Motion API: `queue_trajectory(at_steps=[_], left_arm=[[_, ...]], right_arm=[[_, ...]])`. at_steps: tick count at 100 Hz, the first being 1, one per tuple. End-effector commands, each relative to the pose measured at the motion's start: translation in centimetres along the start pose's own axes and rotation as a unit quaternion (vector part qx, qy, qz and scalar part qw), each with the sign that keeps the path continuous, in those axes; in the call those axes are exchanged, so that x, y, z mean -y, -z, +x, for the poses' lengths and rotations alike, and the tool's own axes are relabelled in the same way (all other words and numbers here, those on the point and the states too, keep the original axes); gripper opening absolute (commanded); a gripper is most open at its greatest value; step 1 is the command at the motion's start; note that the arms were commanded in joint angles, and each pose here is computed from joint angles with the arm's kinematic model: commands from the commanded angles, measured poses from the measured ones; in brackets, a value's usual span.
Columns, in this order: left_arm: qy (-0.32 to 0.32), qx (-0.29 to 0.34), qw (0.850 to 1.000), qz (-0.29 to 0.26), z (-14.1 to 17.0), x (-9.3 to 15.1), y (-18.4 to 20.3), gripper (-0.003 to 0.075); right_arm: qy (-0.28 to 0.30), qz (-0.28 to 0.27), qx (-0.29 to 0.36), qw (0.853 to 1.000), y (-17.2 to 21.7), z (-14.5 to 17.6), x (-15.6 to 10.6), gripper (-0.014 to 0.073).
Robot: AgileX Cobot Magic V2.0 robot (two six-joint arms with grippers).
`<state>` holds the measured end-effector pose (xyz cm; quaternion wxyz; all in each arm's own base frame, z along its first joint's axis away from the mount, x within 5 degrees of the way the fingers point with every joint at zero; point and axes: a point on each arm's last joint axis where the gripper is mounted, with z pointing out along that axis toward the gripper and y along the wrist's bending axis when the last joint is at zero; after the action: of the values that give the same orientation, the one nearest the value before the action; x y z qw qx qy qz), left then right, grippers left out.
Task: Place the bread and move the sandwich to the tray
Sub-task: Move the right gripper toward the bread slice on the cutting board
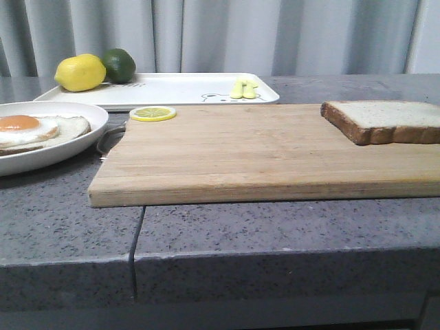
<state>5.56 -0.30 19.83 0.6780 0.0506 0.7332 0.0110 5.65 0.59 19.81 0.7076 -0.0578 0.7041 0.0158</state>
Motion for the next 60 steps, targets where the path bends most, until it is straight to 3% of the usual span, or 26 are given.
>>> queue_trajectory(at_steps=[1,60], left_arm=[[0.006,0.049,0.999,-0.006,-0.35,-0.06,0.15,-0.002],[0.006,0.059,0.998,-0.007,-0.52,-0.07,0.17,-0.002]], right_arm=[[0.005,0.006,0.045,0.999,0.17,-0.73,0.07,-0.007],[0.005,0.006,0.047,0.999,0.18,-0.76,0.08,-0.007]])
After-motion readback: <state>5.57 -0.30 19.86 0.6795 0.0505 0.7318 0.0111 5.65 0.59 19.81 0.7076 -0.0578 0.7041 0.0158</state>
